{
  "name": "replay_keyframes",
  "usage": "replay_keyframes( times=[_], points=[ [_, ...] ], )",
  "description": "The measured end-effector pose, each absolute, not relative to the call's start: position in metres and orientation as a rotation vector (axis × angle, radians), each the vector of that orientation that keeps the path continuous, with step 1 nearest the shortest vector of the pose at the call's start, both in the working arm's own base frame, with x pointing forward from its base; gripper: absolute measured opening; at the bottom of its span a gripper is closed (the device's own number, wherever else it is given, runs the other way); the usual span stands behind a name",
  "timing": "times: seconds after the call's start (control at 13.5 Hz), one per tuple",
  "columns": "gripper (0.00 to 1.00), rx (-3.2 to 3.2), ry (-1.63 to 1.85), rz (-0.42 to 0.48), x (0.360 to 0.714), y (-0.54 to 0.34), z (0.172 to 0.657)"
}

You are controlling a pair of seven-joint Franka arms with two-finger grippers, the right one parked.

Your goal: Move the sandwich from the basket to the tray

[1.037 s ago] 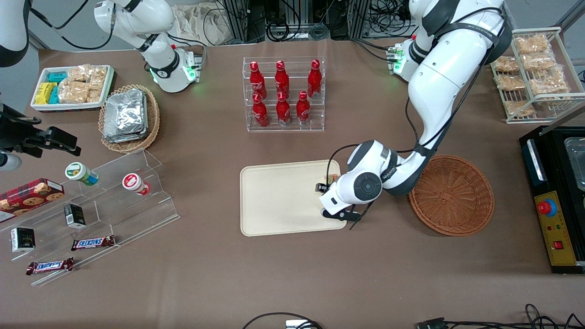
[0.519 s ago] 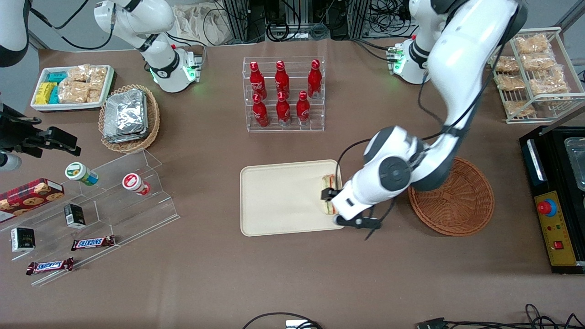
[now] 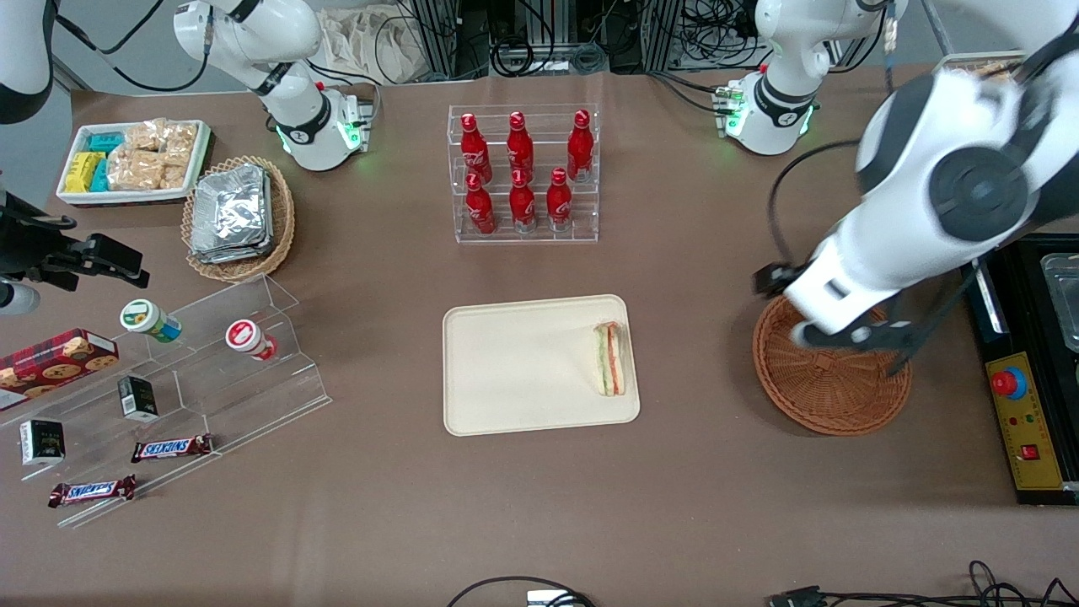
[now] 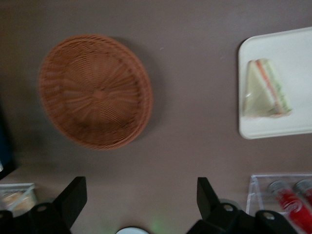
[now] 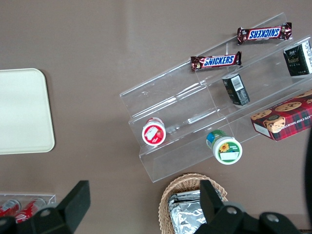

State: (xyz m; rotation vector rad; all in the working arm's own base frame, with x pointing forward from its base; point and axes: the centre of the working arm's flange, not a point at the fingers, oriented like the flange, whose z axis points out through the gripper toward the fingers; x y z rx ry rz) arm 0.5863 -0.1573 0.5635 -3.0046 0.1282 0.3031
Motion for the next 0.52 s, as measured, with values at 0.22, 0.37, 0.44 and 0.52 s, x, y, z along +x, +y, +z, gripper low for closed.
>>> replay_keyframes(
  times=[0.22,0.37,0.44,0.52],
  points=[
    [1.00,-2.967,0.102,0.355,0.578,-0.094,0.608],
    [1.00,-2.985,0.036,0.385,0.582,-0.050,0.609],
    [1.00,-2.987,0.025,0.418,0.582,-0.040,0.601],
    [1.00,-2.984,0.030,0.447,0.582,-0.040,0.593]
  ],
)
